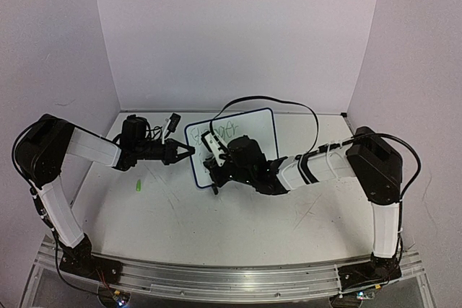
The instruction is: Write a sentence on the whiteboard
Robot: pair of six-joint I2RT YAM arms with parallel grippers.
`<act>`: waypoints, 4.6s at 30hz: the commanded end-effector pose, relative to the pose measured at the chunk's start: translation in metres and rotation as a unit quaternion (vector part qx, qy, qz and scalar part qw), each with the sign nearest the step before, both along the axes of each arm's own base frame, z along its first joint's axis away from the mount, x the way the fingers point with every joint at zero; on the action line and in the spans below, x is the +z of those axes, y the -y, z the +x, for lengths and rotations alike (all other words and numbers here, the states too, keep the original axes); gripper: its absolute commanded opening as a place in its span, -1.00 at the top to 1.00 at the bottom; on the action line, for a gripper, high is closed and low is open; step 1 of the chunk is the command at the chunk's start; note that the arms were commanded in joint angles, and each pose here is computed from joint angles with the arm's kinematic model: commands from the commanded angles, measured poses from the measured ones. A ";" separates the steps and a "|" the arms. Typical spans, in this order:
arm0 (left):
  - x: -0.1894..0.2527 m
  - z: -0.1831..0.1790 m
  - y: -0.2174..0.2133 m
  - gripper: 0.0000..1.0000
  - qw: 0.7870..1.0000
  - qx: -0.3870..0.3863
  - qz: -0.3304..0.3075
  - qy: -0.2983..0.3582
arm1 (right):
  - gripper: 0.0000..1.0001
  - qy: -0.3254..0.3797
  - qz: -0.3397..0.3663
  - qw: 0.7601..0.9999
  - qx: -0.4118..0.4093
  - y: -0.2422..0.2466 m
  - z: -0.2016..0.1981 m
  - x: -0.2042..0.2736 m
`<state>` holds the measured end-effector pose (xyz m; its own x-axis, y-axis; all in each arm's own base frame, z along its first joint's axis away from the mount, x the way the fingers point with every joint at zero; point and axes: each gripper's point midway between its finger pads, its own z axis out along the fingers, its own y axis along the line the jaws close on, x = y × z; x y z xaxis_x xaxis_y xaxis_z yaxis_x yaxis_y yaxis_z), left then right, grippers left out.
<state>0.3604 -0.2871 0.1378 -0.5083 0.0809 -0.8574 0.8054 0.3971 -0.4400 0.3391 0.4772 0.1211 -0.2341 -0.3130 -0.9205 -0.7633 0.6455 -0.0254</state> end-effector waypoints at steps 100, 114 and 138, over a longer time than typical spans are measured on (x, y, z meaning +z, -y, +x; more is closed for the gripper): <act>-0.012 0.022 -0.013 1.00 0.997 0.042 0.049 0.034 | 1.00 0.022 0.085 0.996 0.015 -0.028 0.014 0.061; -0.011 0.022 -0.013 1.00 0.997 0.044 0.050 0.037 | 1.00 0.027 0.068 0.996 -0.052 -0.016 0.034 0.049; -0.011 0.021 -0.013 1.00 0.997 0.042 0.050 0.035 | 1.00 0.044 0.100 0.994 -0.021 -0.001 0.015 0.093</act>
<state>0.3611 -0.2869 0.1372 -0.5109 0.0868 -0.8552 0.8043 0.3996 -0.4399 0.3549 0.4650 0.1900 -0.1955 -0.1627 -0.9671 -0.6988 0.7151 0.0209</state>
